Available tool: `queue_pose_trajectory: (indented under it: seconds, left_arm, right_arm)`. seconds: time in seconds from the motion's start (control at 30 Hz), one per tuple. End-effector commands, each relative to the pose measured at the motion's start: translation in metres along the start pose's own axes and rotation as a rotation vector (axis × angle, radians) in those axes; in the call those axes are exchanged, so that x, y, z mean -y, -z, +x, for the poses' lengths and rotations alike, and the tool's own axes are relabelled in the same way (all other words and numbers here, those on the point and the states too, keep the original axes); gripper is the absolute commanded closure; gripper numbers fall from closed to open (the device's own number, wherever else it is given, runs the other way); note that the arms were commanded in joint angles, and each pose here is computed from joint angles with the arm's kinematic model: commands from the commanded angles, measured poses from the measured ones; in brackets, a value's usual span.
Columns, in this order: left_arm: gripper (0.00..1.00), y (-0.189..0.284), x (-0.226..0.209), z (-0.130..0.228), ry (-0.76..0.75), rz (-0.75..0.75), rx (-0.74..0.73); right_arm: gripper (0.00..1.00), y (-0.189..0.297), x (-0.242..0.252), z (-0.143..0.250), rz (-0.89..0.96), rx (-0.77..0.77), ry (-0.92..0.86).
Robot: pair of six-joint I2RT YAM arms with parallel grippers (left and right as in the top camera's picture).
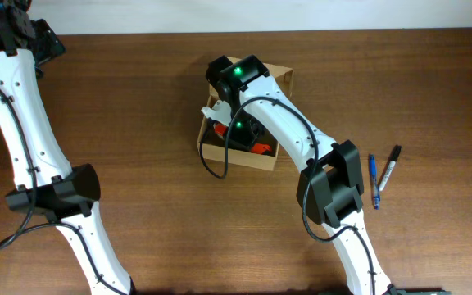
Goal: Pack container
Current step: 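Lower the orange cutter into the box and open the gripper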
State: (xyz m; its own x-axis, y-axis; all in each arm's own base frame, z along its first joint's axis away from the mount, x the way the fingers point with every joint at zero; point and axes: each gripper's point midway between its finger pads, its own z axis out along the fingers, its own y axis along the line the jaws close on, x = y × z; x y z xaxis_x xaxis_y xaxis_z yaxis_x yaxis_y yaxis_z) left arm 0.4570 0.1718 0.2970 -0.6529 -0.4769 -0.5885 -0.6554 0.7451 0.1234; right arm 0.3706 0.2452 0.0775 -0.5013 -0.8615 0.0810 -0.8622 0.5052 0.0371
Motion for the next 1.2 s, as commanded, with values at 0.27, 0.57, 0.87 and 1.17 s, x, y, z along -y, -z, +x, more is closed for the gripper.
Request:
queue_pose_trajectory:
  seconds: [0.27, 0.57, 0.87, 1.17]
  left_arm:
    - [0.0, 0.012, -0.007, -0.004, 0.002, 0.004, 0.021]
    - [0.0, 0.012, -0.007, -0.003, 0.002, 0.003, 0.021]
    - [0.0, 0.012, -0.007, -0.003, 0.002, 0.003, 0.021]
    - [0.0, 0.012, -0.007, -0.003, 0.002, 0.003, 0.021]
  right_arm:
    - [0.76, 0.002, -0.003, 0.0, -0.004, 0.004, 0.014]
    - [0.84, 0.003, -0.007, -0.002, 0.016, -0.002, 0.032]
    - [0.84, 0.01, -0.01, -0.004, 0.064, -0.005, 0.055]
    - [0.79, 0.015, -0.01, -0.005, 0.079, 0.003, 0.06]
